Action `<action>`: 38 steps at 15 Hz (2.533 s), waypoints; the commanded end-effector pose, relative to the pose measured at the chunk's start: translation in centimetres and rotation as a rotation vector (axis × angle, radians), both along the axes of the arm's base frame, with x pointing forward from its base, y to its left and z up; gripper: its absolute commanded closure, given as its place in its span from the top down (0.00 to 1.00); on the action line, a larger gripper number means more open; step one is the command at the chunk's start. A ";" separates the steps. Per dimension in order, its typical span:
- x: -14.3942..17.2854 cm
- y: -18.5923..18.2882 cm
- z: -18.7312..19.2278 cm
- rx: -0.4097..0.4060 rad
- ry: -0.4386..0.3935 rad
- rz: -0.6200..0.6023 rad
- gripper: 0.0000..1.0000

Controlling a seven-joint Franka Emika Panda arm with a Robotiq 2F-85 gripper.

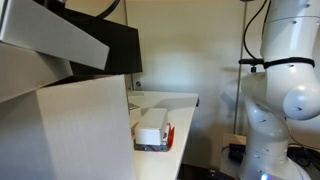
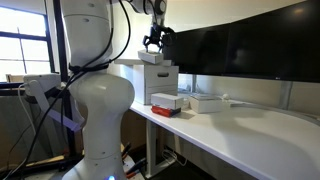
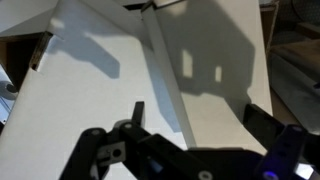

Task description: Remove the white box from the top of the storage box.

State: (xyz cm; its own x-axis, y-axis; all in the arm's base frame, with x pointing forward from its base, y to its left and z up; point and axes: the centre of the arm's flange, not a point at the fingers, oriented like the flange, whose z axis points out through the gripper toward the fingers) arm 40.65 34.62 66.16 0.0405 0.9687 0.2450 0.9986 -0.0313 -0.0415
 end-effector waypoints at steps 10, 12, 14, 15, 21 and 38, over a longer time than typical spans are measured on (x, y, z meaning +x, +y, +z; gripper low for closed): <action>-0.9 -2.8 -1.7 0.149 -0.014 -0.095 1.00; -0.9 -2.8 -1.9 0.147 -0.010 -0.092 0.75; -1.0 -2.8 -1.9 0.149 -0.012 -0.094 0.68; -1.0 -2.8 -1.8 0.150 -0.013 -0.095 0.60; -0.6 -3.0 -1.6 0.154 -0.026 -0.107 0.23; 1.6 0.6 -3.1 0.148 -0.037 -0.149 0.35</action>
State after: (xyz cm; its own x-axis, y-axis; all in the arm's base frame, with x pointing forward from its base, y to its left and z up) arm 42.05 33.55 64.29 0.1530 0.9042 0.3987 0.9874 -0.1563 -0.0244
